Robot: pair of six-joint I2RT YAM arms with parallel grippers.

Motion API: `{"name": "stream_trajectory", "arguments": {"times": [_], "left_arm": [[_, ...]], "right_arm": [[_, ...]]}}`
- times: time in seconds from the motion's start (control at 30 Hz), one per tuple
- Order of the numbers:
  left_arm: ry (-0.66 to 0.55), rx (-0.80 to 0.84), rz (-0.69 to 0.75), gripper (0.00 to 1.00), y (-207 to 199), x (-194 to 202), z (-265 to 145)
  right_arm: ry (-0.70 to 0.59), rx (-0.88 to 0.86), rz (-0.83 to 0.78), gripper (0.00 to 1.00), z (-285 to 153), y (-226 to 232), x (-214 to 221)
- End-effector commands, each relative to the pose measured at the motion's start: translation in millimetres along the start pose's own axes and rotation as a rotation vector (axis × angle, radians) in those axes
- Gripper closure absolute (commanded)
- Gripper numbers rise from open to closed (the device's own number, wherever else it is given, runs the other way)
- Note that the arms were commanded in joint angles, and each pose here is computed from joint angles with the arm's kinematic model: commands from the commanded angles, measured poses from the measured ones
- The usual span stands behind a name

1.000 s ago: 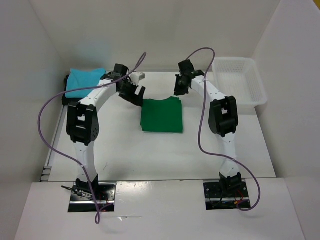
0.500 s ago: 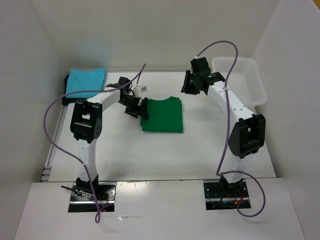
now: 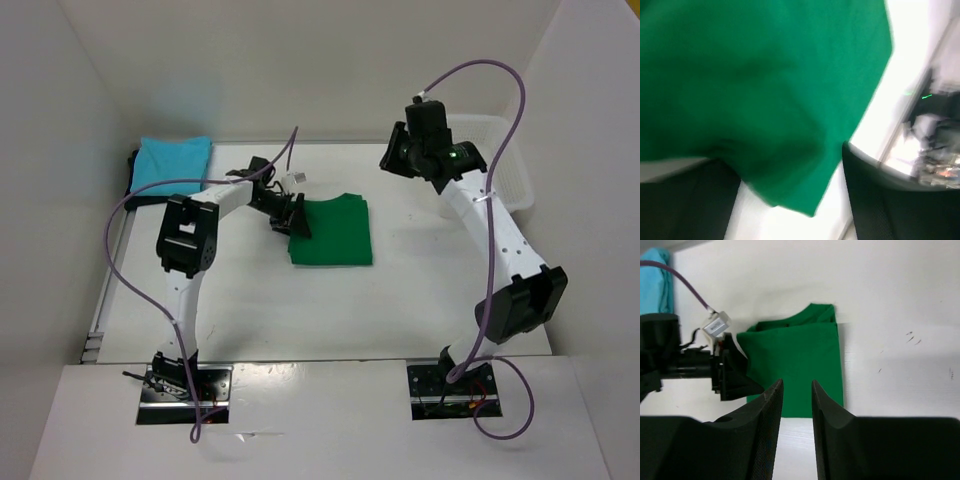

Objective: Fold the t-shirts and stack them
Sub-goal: Put the neatly folded tshirt into the corner of the board with the left arm

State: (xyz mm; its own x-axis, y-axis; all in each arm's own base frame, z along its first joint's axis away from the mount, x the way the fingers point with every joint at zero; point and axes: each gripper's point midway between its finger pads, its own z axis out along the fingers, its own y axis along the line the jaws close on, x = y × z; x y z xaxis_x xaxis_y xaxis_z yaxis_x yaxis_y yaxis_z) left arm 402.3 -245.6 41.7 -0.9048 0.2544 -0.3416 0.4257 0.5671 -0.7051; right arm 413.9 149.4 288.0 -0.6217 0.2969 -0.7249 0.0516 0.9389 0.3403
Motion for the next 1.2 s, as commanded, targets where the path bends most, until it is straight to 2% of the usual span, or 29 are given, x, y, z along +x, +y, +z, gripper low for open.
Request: {"name": "stream_trajectory", "arguments": {"times": [0.0, 0.03, 0.07, 0.2, 0.33, 0.43, 0.47, 0.53, 0.6, 0.77, 0.83, 0.93, 1.17], "left_arm": [[0.139, 0.011, -0.148, 0.36, 38, 51, 42], [0.135, 0.020, -0.156, 0.55, 38, 48, 44], [0.135, 0.033, -0.158, 1.00, 40, 43, 48], [0.104, 0.062, -0.159, 1.00, 42, 30, 38], [0.011, 0.010, -0.086, 1.00, 49, -6, -3], [-0.060, -0.216, 0.046, 1.00, 77, -35, -50], [-0.100, -0.361, 0.121, 1.00, 89, -51, -79], [-0.136, -0.503, 0.206, 1.00, 92, -70, -109], [-0.138, -0.681, 0.241, 1.00, 116, -78, -143], [-0.187, -1.002, 0.329, 1.00, 132, -116, -221], [-0.171, -1.132, 0.364, 1.00, 140, -124, -245], [-0.212, -1.268, 0.375, 1.00, 145, -142, -285], [-0.300, -1.347, 0.400, 1.00, 126, -166, -348]], "right_arm": [[-0.109, 0.010, 0.009, 0.65, -44, 2, -31], [-0.117, 0.017, 0.010, 0.65, -50, 1, -33], [-0.120, 0.026, 0.010, 0.65, -55, -2, -33], [-0.134, 0.044, 0.033, 0.65, -62, -6, -34], [-0.124, 0.060, 0.031, 0.65, -63, -12, -26], [-0.126, 0.059, 0.040, 0.65, -61, -12, -26], [-0.121, 0.051, 0.040, 0.65, -61, -11, -25], [-0.118, 0.053, 0.030, 0.65, -55, -10, -25], [-0.117, 0.039, 0.031, 0.65, -52, -7, -27], [-0.113, 0.031, 0.021, 0.65, -40, -3, -28], [-0.113, 0.032, 0.012, 0.65, -40, -3, -28], [-0.121, 0.028, 0.013, 0.65, -40, -2, -30], [-0.117, 0.041, -0.006, 0.65, -36, -5, -29]]}}
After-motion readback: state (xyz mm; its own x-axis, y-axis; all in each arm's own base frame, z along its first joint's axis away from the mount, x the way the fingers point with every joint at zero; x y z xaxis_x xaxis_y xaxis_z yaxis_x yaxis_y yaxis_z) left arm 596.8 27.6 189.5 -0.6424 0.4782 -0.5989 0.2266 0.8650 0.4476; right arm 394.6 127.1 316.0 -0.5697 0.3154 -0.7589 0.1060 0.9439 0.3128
